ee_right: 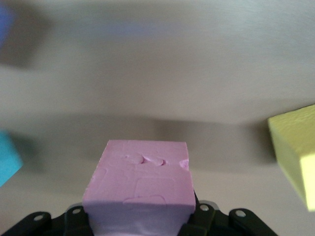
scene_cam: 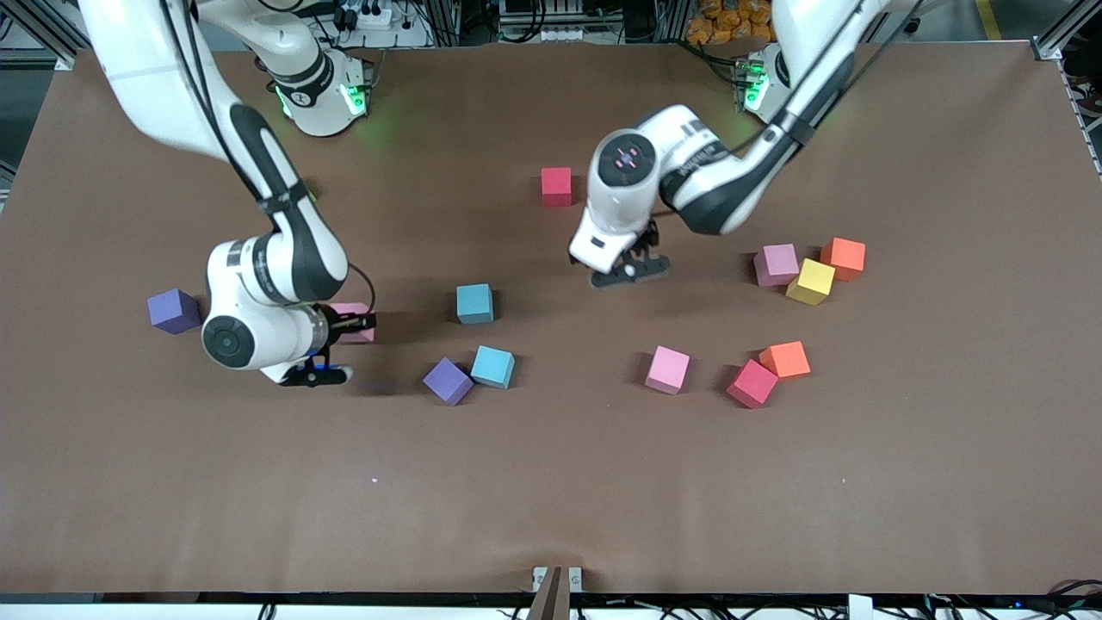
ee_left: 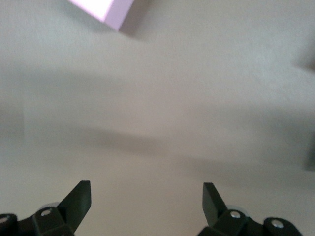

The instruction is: Form number 2 with 11 blocks

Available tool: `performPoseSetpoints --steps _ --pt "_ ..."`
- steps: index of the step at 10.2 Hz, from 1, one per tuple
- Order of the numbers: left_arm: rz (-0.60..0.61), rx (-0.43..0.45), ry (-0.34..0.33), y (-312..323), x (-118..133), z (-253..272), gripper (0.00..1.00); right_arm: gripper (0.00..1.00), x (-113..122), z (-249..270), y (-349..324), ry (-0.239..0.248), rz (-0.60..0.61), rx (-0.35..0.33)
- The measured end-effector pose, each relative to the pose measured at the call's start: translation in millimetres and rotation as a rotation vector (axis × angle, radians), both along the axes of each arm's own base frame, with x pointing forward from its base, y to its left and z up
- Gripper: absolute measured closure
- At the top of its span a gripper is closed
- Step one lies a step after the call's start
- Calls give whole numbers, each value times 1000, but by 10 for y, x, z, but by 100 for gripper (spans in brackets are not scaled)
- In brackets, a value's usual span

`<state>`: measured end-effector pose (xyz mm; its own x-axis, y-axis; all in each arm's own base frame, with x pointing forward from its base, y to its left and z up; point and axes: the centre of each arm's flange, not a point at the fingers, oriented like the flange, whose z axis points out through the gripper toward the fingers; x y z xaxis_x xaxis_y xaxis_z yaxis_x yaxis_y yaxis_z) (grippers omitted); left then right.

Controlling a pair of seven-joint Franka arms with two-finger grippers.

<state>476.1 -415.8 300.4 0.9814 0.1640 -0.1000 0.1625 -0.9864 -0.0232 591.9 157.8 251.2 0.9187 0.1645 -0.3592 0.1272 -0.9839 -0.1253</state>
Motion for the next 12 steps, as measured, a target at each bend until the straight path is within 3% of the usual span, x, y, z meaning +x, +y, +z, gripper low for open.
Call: performPoseSetpoints --steps 4,6,9,11,12 --pt "-234 -24 -44 327 603 -50 0 37 -382 792 955 -81 451 119" --pt "-344 -16 -68 381 795 -123 0 37 -687 910 1489 -95 725 119" --pt "-458 -8 -50 639 1045 -353 0 37 -1580 902 2582 -85 1100 36" --pt "-509 -2 -43 803 1150 -425 0 37 -2263 782 3047 -84 1265 28" --pt "-515 -3 -43 847 1183 -438 0 37 -2535 683 3134 -105 1332 34"
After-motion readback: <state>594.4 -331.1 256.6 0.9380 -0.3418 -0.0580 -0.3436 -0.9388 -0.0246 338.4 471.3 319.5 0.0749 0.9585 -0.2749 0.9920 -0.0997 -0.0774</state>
